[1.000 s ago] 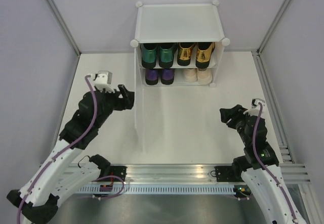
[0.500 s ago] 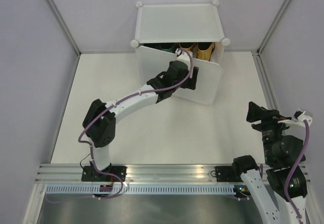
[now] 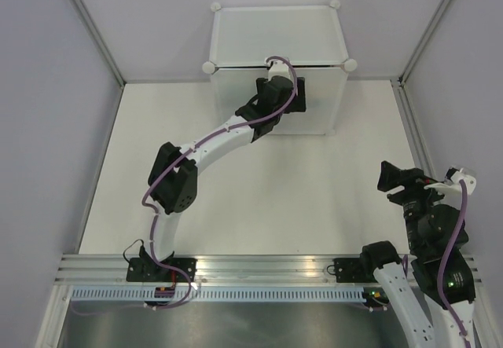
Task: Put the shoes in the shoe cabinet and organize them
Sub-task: Close the shoe cabinet at the center of the board, then reset both arms
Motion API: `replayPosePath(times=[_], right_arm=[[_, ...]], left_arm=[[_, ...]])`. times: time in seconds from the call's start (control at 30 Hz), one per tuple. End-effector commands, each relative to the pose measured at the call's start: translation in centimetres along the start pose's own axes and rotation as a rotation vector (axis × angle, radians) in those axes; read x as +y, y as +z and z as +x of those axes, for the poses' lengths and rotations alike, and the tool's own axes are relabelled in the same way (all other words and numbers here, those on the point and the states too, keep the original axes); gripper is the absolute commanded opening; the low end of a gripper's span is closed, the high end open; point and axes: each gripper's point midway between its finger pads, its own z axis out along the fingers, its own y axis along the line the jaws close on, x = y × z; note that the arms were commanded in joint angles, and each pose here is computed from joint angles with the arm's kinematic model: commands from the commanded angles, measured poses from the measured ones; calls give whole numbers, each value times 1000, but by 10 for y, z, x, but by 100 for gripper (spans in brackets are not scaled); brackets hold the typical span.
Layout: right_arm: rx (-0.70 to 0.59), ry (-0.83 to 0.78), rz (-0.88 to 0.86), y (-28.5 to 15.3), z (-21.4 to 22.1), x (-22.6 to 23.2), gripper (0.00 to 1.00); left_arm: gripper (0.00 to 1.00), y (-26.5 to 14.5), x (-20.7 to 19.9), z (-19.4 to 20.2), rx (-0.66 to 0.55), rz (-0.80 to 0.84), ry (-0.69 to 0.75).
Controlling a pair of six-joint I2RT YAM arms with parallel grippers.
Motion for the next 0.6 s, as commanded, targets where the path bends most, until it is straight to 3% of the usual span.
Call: replayPosePath(times=[0.0,0.1,0.13,0.17,0.23,0.27,0.3,0.47,0.57], right_arm=[[21,-27,-21,0,3,3,70],[83,-47,-71,4,15,13,78],[119,-55,-69,9,22,15,79],[151,-50,-86,11,30,18,83],[195,-35,-105,18,40,24,88],[195,-27,-125,22,42,29,91],[210,-23,-143,24,45,33,93],[300,-57,-111,50,60,38,97],[359,-98,-84,67,68,40,98]], left_arm=[[100,-1,-2,-29,-46,73,-34],[100,-46,-11,-34,-34,157,-25],[100,-55,-3,-13,4,152,-7],[100,-88,-11,-41,-54,200,-16],[100,-114,-1,-30,-43,205,19],[100,-148,-1,-57,-104,239,17],[100,-162,3,-59,-109,251,21],[100,-249,52,-72,-145,245,46],[100,-299,105,-75,-241,159,43]])
